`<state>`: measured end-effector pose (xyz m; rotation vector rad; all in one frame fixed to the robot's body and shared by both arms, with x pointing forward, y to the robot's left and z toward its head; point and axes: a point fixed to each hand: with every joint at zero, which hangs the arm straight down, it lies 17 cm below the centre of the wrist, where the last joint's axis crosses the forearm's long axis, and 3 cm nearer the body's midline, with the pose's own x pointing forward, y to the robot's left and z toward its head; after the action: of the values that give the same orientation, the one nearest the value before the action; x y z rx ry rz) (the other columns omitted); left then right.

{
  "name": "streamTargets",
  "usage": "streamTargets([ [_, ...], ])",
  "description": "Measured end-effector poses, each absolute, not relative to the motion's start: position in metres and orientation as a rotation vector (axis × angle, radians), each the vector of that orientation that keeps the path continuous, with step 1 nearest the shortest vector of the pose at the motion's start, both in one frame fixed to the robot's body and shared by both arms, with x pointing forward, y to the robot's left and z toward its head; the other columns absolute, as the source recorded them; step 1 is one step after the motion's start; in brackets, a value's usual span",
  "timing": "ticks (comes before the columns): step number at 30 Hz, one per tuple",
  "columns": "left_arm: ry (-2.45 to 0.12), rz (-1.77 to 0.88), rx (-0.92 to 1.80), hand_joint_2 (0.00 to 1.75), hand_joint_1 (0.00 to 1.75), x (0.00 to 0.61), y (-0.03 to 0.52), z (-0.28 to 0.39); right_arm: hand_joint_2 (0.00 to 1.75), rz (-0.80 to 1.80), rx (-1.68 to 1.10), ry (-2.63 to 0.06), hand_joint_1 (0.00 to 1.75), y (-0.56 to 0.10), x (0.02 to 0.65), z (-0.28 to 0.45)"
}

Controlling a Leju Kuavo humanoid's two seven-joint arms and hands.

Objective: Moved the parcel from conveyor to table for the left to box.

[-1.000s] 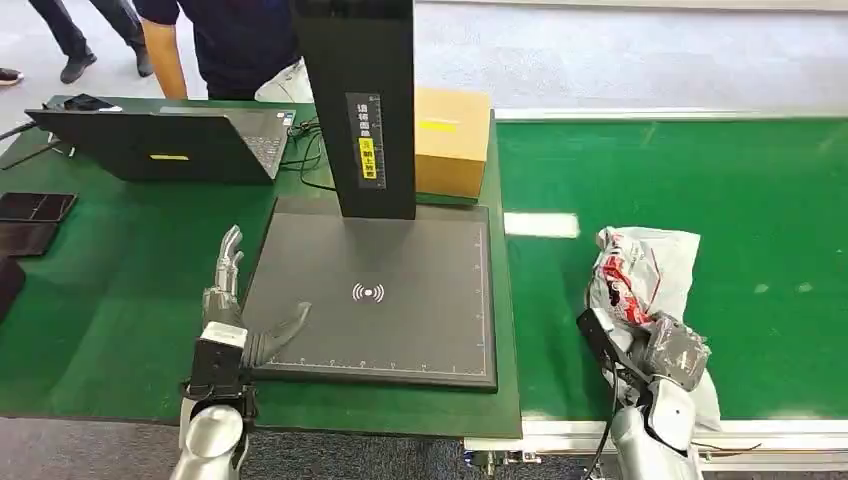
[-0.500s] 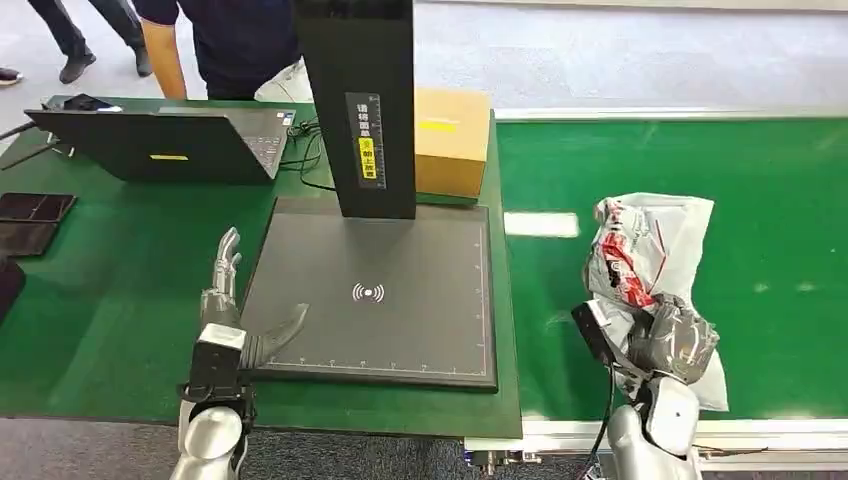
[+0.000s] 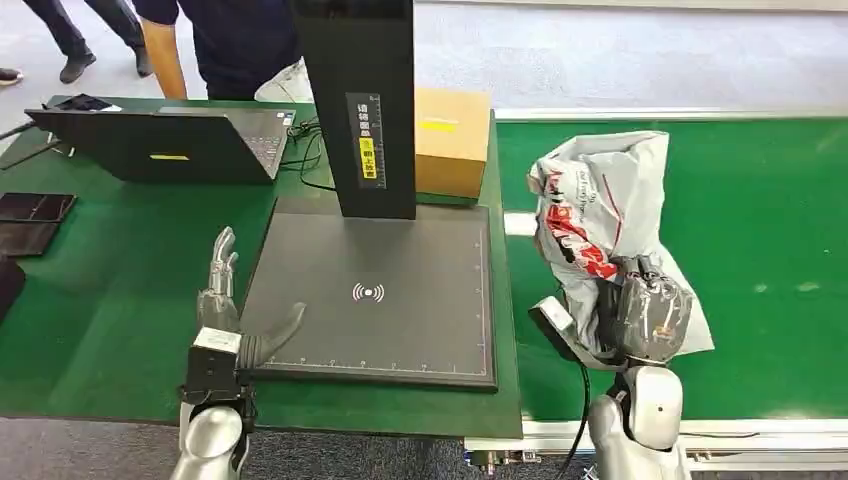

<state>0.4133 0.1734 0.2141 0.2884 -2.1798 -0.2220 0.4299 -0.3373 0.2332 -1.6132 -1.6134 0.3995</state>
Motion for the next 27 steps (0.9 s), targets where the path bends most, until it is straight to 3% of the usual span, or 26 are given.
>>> streamTargets([
  [27,-2.195,-0.211,0.284,1.75,0.00,0.417,0.173,0.214,1.75,0.524,-1.502,-1.882,1.75,-0.244,0.448,0.267],
])
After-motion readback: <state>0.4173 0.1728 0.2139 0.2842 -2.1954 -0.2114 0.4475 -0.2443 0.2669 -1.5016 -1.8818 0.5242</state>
